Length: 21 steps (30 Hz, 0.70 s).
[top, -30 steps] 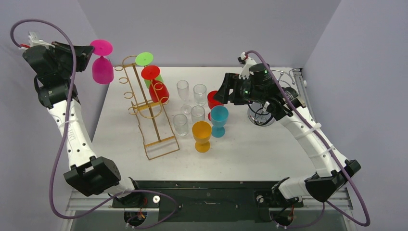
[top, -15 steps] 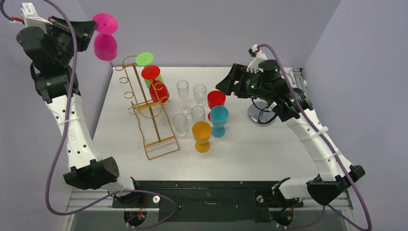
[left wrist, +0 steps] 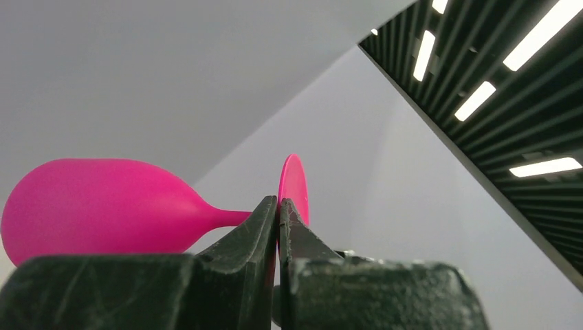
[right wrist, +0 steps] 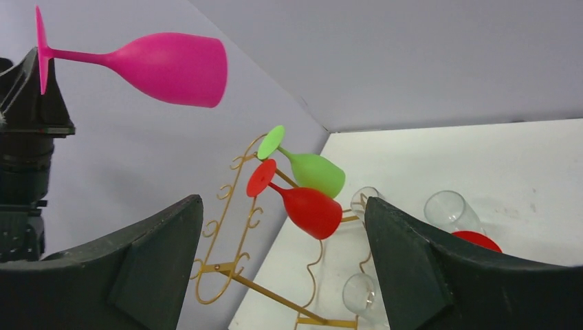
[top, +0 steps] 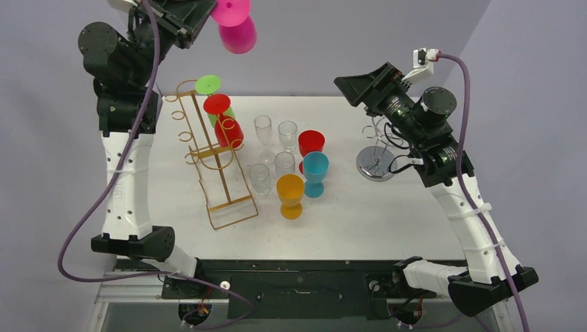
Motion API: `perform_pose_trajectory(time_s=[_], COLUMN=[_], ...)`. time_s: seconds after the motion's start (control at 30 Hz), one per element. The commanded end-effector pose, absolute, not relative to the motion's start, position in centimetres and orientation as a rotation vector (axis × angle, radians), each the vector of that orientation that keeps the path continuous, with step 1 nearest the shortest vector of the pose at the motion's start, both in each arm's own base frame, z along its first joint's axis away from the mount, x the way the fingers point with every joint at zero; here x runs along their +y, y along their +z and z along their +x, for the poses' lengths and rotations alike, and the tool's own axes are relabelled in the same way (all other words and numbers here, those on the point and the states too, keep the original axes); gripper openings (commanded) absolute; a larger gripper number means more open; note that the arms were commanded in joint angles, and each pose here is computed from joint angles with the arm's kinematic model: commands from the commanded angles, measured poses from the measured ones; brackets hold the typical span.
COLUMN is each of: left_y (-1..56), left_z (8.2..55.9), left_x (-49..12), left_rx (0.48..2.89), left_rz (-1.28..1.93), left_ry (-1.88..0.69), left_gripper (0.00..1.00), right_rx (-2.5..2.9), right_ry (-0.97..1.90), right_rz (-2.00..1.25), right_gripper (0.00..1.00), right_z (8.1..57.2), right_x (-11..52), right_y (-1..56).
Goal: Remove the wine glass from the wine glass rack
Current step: Place the wine glass at the center of the board.
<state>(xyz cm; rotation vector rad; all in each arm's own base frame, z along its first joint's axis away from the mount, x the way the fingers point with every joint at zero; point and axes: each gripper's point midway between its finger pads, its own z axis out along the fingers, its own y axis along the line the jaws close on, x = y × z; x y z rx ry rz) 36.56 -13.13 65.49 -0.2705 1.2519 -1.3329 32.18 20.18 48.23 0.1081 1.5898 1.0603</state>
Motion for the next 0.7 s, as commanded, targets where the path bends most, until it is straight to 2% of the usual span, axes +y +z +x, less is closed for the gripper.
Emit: perform_pose_trajectory(time_s=[0.0, 0.37, 0.67], left_y=[68.3, 66.9, 66.4], left_z=[34.1, 31.9, 30.4], left_x=[-16.9, -21.3, -22.9], left_rx=[1.139, 1.093, 1.083], left_rz=[-0.211, -0.303, -0.325], left_ry=[-1.588, -2.064, -2.225], left_gripper=[0.0, 0.0, 0.0], right_rx=[1.373, 1.155, 1.141], right_ry=[1.203, 1.369, 1.39], right_rz=[0.042, 0.025, 0.045], right_gripper=[0.83, 0.86, 0.85], right_z=[30.8, 29.6, 30.3], right_x=[20.8, 21.3, 21.6], right_y=[52.9, 54.6, 54.5])
